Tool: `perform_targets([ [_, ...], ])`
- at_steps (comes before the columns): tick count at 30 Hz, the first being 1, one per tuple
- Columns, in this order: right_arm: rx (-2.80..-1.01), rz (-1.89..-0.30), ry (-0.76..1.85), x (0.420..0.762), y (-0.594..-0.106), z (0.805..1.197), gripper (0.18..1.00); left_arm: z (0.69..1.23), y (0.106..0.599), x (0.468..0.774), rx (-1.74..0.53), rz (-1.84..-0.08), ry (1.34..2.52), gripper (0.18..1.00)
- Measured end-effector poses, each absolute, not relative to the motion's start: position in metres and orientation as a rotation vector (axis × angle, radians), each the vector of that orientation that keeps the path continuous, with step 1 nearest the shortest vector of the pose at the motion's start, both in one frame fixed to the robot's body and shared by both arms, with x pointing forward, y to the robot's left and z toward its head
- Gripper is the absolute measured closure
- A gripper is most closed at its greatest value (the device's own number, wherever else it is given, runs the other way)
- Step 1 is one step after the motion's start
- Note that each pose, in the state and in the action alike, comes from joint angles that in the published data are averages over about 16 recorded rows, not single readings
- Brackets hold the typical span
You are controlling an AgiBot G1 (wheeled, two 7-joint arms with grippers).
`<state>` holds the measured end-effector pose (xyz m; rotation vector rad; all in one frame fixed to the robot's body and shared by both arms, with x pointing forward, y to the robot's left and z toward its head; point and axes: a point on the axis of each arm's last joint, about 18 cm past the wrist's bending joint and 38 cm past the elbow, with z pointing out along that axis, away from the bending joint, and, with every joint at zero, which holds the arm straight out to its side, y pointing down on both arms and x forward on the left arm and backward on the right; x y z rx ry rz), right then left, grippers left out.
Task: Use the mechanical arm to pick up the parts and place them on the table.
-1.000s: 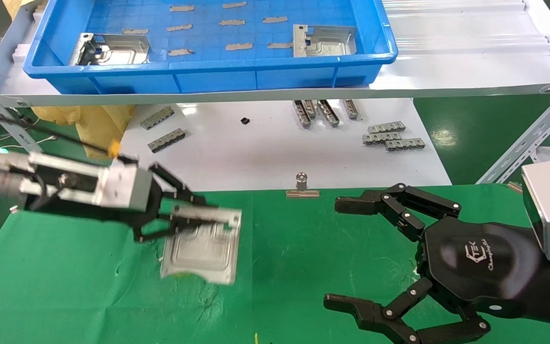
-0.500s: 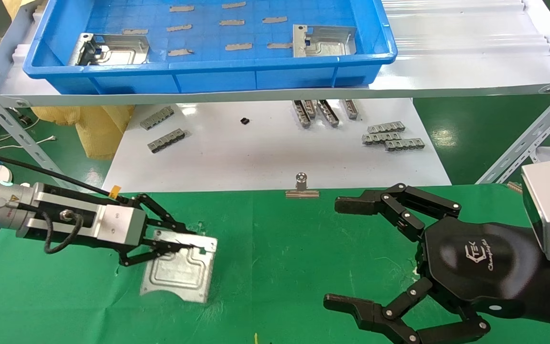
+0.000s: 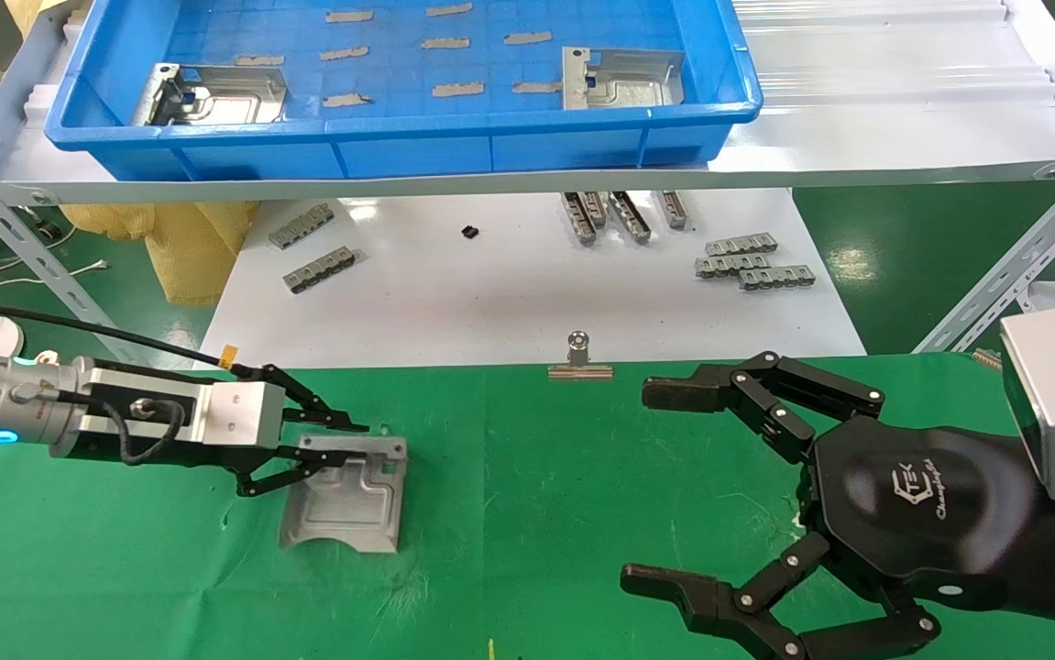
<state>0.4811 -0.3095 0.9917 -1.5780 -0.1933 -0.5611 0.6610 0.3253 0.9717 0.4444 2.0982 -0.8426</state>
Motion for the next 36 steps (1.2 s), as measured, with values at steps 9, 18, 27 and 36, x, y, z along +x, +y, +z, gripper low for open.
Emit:
perform_targets([
  [9, -1.578, -0.561, -0.193, 0.481, -0.309, 0.992, 0.179, 0.971, 0.324, 0.651, 0.336, -1.038, 2.088, 0.810],
  [18, -1.578, -0.561, -0.193, 0.481, -0.310, 0.992, 0.179, 0.971, 0.326, 0.646, 0.217, -1.197, 2.056, 0.645],
  [27, -1.578, -0.561, -0.193, 0.481, -0.310, 0.992, 0.179, 0.970, 0.326, 0.645, 0.194, -1.239, 2.039, 0.439],
  [36, -1.578, -0.561, -0.193, 0.481, -0.310, 0.992, 0.179, 0.970, 0.323, 0.639, 0.191, -1.314, 2.006, 0.286],
])
